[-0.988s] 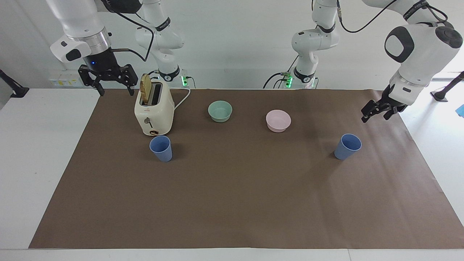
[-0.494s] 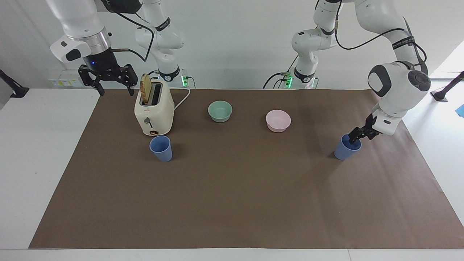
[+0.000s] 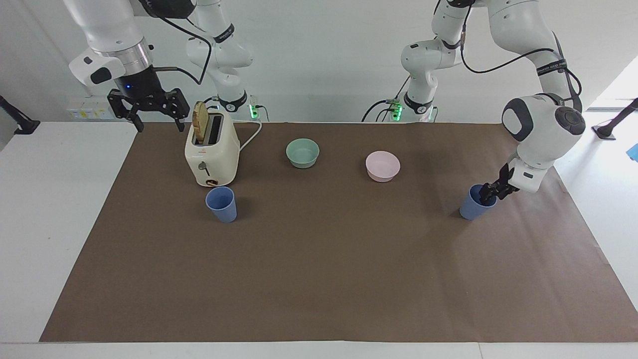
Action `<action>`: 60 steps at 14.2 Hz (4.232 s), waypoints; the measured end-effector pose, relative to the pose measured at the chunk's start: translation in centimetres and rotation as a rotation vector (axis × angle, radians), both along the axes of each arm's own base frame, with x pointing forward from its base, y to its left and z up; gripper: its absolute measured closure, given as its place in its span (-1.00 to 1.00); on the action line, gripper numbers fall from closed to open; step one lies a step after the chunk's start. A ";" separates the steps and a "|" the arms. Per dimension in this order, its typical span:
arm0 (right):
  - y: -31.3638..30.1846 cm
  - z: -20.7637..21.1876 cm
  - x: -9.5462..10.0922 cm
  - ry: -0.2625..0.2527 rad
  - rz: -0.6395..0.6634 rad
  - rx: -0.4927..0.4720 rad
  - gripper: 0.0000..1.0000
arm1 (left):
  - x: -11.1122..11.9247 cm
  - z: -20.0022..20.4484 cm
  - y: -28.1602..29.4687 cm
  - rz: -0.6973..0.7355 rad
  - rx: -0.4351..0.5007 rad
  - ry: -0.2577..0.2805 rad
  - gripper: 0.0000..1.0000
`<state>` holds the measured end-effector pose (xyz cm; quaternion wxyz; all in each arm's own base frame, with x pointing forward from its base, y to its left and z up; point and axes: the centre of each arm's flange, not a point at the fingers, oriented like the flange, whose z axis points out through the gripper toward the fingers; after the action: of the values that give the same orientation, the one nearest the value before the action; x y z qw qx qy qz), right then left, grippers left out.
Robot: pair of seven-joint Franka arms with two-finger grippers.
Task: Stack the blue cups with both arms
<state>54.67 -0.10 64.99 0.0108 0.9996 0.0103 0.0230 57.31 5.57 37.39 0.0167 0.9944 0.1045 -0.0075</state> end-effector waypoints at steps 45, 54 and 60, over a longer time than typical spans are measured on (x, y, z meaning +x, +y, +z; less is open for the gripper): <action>-0.2 0.0 0.0 0.000 -0.004 0.000 -1.00 | -2.1 0.2 -43.3 -0.050 -0.085 -0.150 0.05; 0.7 -3.0 -0.6 0.016 0.013 0.007 -1.00 | 1.7 6.8 -35.3 0.030 -0.053 -0.176 -1.00; 0.8 -12.4 1.7 0.031 0.018 0.016 -1.00 | 3.4 10.3 -23.2 -0.107 0.018 -0.107 -1.00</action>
<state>56.34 0.71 52.57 0.0026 0.9998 0.0191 0.0076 60.73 -17.62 47.69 0.0127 0.9976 0.0500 0.0456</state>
